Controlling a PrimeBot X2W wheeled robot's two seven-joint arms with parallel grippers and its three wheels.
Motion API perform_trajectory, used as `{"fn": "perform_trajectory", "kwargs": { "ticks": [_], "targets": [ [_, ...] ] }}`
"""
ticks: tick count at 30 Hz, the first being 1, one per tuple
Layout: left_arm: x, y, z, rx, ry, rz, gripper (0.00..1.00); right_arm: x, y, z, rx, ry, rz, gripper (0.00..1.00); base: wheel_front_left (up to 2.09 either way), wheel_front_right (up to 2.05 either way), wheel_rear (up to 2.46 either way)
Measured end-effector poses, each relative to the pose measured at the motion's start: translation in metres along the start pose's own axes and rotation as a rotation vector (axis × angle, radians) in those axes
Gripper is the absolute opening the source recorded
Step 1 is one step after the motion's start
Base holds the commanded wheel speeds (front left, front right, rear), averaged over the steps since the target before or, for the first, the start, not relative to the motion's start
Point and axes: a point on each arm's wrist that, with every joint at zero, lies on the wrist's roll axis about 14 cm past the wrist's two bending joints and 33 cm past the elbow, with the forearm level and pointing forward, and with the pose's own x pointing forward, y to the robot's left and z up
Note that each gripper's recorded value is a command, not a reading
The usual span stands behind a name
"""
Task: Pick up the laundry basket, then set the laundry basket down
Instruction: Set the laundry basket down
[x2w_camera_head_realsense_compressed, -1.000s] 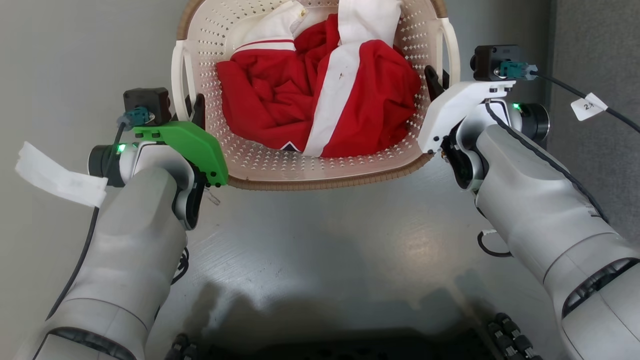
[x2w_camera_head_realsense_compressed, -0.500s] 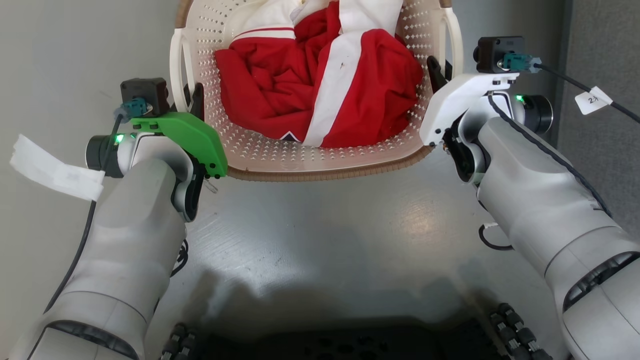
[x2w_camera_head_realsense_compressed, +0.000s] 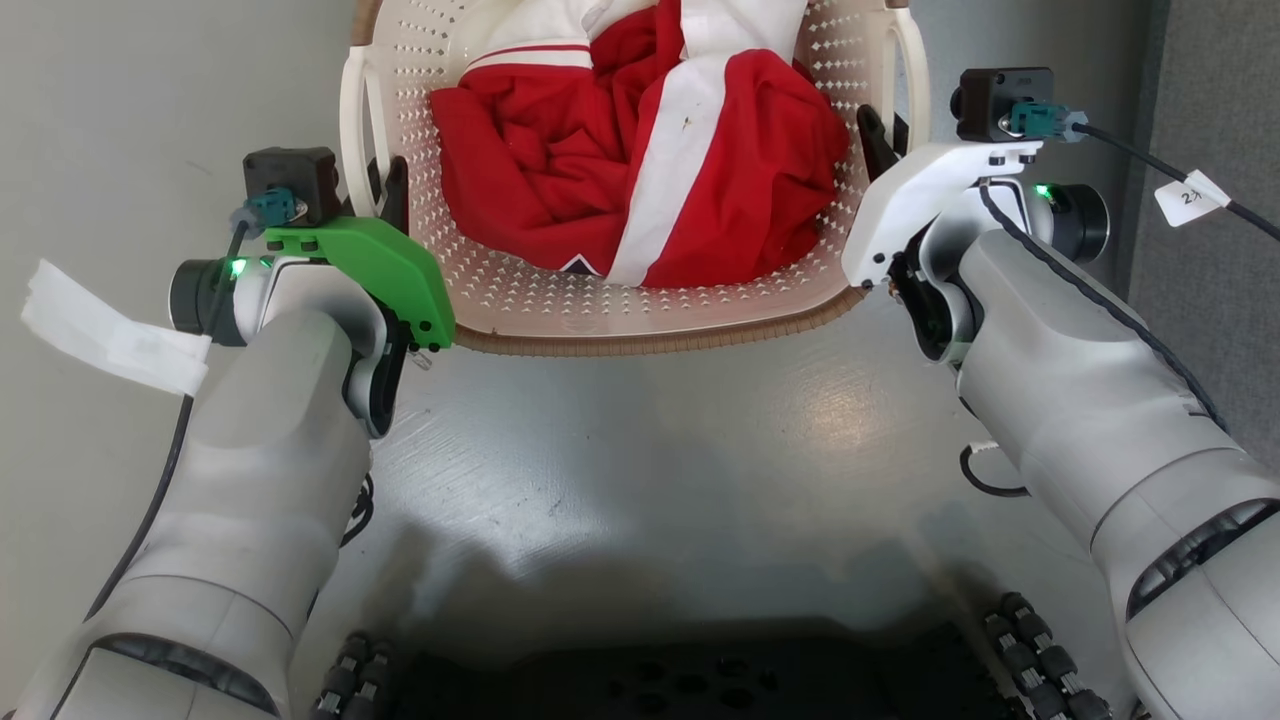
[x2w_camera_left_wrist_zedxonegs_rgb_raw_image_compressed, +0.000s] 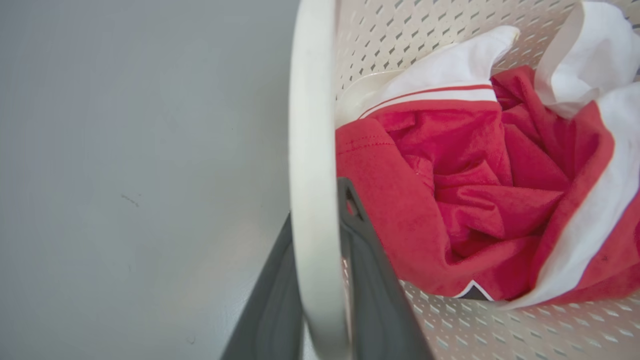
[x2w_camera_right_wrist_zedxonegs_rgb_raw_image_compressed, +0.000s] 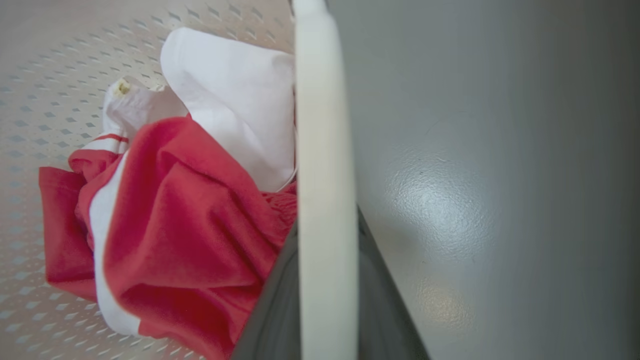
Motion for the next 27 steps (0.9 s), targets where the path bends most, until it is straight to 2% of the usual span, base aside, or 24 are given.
{"fn": "perform_trajectory", "kwargs": {
  "ticks": [19, 20, 21, 22, 23, 24, 25, 27],
  "targets": [
    [0.0059, 0.0002, -0.0020, 0.008, 0.005, -0.007, 0.00, 0.0042, -0.0021, 0.0001, 0.000, -0.003, 0.004, 0.00, 0.00, 0.00, 0.00],
    [0.0060, 0.0004, -0.0024, 0.008, 0.006, -0.007, 0.00, 0.0042, -0.0023, -0.0004, -0.001, -0.001, 0.004, 0.18, 0.00, 0.00, 0.00],
    [0.0060, 0.0005, -0.0027, 0.009, 0.007, -0.006, 0.07, 0.0041, -0.0020, -0.0012, -0.007, 0.001, 0.006, 0.38, 0.00, 0.00, 0.00],
    [0.0059, 0.0007, -0.0031, 0.009, 0.008, -0.006, 0.31, 0.0040, -0.0016, -0.0016, -0.013, 0.001, 0.009, 0.53, 0.00, 0.00, 0.00],
    [0.0058, 0.0011, -0.0037, 0.010, 0.010, -0.005, 0.47, 0.0040, -0.0014, -0.0009, -0.014, -0.004, 0.010, 0.80, 0.00, 0.00, 0.00],
    [0.0055, 0.0025, -0.0047, 0.012, 0.013, -0.001, 0.69, 0.0041, -0.0013, -0.0001, -0.015, -0.007, 0.010, 1.00, 0.00, 0.00, 0.00],
    [0.0052, 0.0036, -0.0057, 0.013, 0.017, 0.002, 1.00, 0.0044, -0.0013, 0.0009, -0.016, -0.009, 0.011, 1.00, 0.00, 0.00, 0.00],
    [0.0050, 0.0035, -0.0061, 0.014, 0.018, 0.002, 1.00, 0.0046, -0.0011, 0.0031, -0.019, -0.014, 0.011, 1.00, 0.00, 0.00, 0.00]
  ]
}}
